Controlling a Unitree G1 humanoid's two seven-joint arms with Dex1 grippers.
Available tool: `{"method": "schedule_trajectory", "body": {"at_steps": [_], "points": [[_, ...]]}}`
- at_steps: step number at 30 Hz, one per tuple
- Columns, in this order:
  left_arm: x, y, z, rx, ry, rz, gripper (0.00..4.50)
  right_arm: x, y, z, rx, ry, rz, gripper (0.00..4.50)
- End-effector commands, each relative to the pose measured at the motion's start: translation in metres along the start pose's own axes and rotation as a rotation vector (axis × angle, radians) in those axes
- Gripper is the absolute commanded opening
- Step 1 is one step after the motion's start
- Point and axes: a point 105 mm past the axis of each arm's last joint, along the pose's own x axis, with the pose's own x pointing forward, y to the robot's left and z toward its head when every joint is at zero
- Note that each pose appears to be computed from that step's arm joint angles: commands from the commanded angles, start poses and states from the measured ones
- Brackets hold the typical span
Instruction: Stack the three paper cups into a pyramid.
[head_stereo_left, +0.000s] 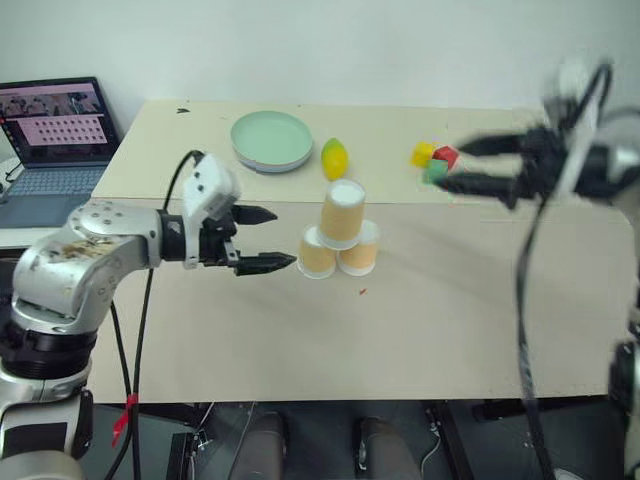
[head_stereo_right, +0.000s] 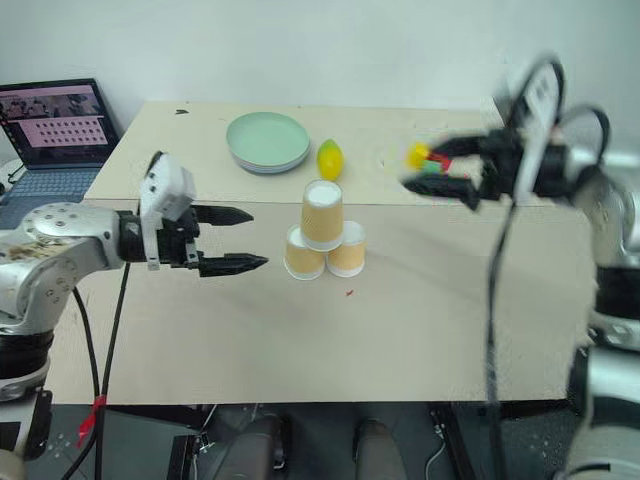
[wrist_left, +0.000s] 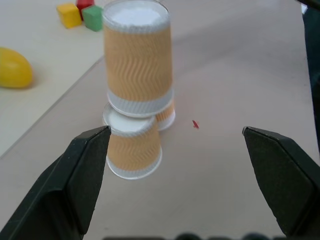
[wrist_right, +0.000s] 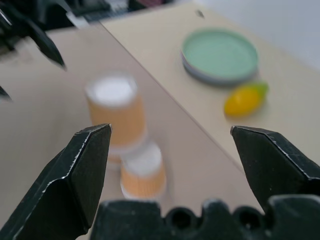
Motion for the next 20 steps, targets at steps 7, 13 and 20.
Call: {"method": "schedule_trajectory", "body": {"at_steps": [7,13,20], "points": [[0.002,0.01,-0.013,-0.108,-0.137,0.214,4.5,-0.049,0.009,-0.043,-0.016,-0.054,-0.215,4.46],[0.011,-0.001,-0.043,-0.222,-0.145,0.275,4.5,-0.038,0.021,-0.068,0.106,-0.149,-0.248,4.46],[0.012,-0.012,-0.065,-0.259,-0.1,0.273,4.5,-0.023,0.025,-0.071,0.145,-0.191,-0.253,4.46]]}}
